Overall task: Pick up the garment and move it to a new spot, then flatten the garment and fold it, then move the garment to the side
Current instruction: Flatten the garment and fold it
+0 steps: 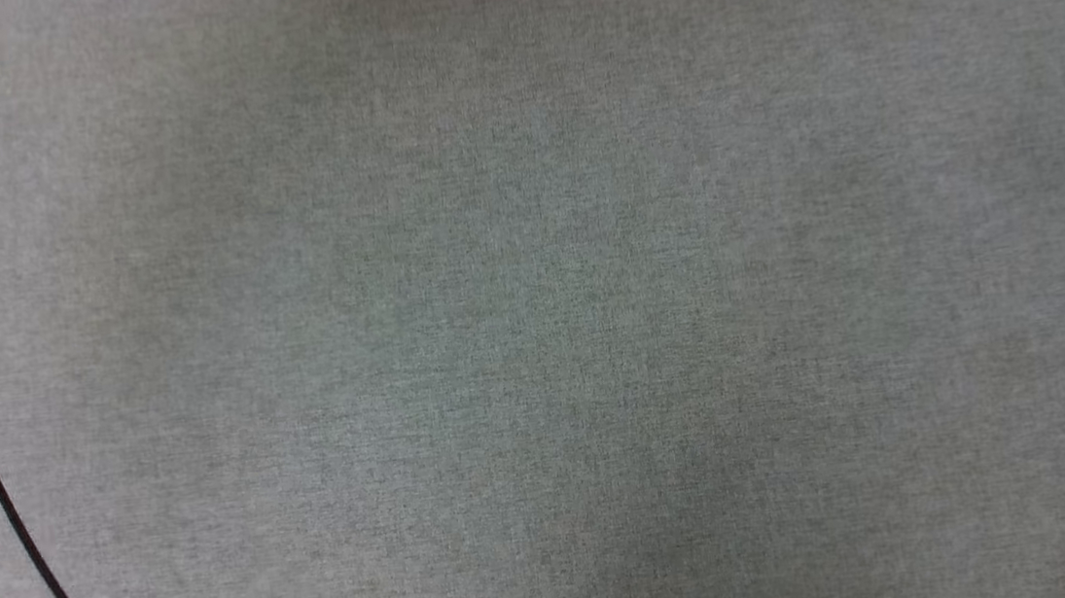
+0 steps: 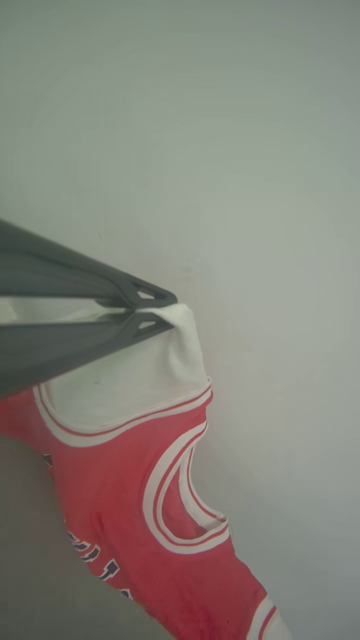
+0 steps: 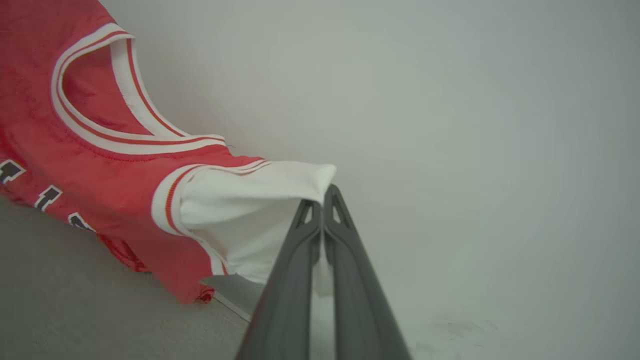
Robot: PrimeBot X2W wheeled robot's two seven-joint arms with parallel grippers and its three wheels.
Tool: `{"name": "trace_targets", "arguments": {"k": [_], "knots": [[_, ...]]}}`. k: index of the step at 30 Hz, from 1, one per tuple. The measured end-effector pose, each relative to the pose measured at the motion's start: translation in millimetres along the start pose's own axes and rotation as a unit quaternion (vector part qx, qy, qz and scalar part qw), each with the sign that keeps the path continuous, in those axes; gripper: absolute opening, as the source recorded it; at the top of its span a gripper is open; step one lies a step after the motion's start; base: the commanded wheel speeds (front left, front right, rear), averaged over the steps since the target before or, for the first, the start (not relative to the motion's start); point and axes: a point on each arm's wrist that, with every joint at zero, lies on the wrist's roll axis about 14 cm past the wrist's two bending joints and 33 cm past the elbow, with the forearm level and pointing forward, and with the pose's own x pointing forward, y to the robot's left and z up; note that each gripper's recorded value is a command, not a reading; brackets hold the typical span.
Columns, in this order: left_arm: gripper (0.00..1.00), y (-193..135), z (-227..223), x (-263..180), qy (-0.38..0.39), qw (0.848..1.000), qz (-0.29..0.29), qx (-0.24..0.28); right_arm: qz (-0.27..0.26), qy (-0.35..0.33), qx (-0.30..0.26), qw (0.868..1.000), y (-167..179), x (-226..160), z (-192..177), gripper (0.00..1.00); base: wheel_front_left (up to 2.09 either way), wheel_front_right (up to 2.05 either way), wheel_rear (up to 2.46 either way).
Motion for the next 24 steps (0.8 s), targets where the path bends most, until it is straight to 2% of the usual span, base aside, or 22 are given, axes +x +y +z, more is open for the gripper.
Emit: {"name": "trace_targets", "arguments": {"k": [2, 3, 10, 14, 24], "knots": [[0.00, -3.8, -11.7, -5.3, 0.010, 1.000, -0.003, -0.006, 0.006, 0.001, 0.005, 1.000, 6.4, -3.0, -5.8, 0.00, 0.00, 0.00, 0.00], [0.00, -10.5, -33.2, -17.6, 0.026, 0.999, -0.008, -0.020, 0.019, 0.009, 0.002, 1.000, 18.7, -10.9, -19.2, 0.00, 0.00, 0.00, 0.00], [0.00, -44.7, -109.8, -75.6, 0.094, 0.991, -0.019, -0.089, 0.072, 0.047, 0.051, 0.995, 75.3, -53.6, -73.5, 0.00, 0.00, 0.00, 0.00], [0.00, -66.7, -137.8, -117.1, 0.124, 0.985, -0.020, -0.122, 0.097, 0.073, 0.084, 0.989, 102.8, -90.4, -100.2, 0.00, 0.00, 0.00, 0.00], [0.00, -97.5, -189.9, -244.1, 0.208, 0.963, 0.002, -0.170, 0.122, 0.139, 0.141, 0.972, 138.9, -197.5, -152.4, 0.00, 0.00, 0.00, 0.00]]}}
